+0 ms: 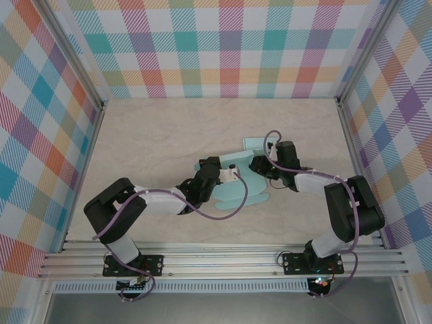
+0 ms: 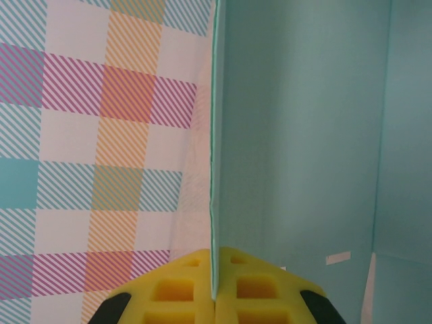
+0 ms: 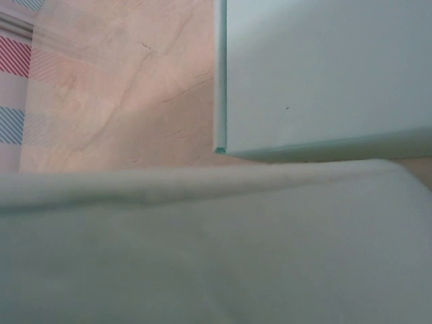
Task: Fold the paper box
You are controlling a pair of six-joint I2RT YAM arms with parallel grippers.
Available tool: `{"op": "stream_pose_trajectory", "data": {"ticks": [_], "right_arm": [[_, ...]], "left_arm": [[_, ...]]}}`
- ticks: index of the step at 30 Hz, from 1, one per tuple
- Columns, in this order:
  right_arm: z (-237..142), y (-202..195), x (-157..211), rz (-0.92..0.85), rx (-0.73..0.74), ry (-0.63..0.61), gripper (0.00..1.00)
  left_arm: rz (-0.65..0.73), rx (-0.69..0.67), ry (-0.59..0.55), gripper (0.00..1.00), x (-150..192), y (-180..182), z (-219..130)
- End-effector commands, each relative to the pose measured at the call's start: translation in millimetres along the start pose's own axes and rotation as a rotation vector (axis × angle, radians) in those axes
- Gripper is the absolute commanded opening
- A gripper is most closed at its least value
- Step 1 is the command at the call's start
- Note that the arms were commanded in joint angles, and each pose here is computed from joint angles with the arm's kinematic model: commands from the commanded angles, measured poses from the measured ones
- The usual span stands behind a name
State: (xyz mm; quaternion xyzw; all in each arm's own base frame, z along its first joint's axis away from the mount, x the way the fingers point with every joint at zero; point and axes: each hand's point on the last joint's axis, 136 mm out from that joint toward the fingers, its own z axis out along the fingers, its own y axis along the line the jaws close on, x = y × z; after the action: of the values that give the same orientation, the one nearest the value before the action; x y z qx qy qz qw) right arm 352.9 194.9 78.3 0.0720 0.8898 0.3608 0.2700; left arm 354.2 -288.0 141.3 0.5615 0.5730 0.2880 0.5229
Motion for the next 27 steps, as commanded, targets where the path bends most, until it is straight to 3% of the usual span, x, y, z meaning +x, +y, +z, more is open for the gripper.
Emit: {"op": "stream_pose_trajectory", "data": {"ticks": [1, 8, 19, 27], "right_arm": [[5.7, 10.3, -2.2, 0.007, -0.030, -0.021, 0.34], [8.9, -7.6, 7.8, 0.034, 0.042, 0.004, 0.33], [-55.4, -28.6, 13.9, -0.013, 0.182, -0.028, 0.40], [-112.2, -38.8, -33.4, -0.011, 0.221, -0.172, 0.45]], "left_arm": [[-0.031, -0.014, -0.035, 0.00, -16.0, 3.9, 0.7], [0.011, -0.010, -0.010, 0.00, -10.6, -6.3, 4.9], [0.151, -0.090, 0.025, 0.00, -1.4, -22.5, 18.9], [0.158, -0.180, -0.020, 0.00, -16.7, -3.6, 14.8]]}}
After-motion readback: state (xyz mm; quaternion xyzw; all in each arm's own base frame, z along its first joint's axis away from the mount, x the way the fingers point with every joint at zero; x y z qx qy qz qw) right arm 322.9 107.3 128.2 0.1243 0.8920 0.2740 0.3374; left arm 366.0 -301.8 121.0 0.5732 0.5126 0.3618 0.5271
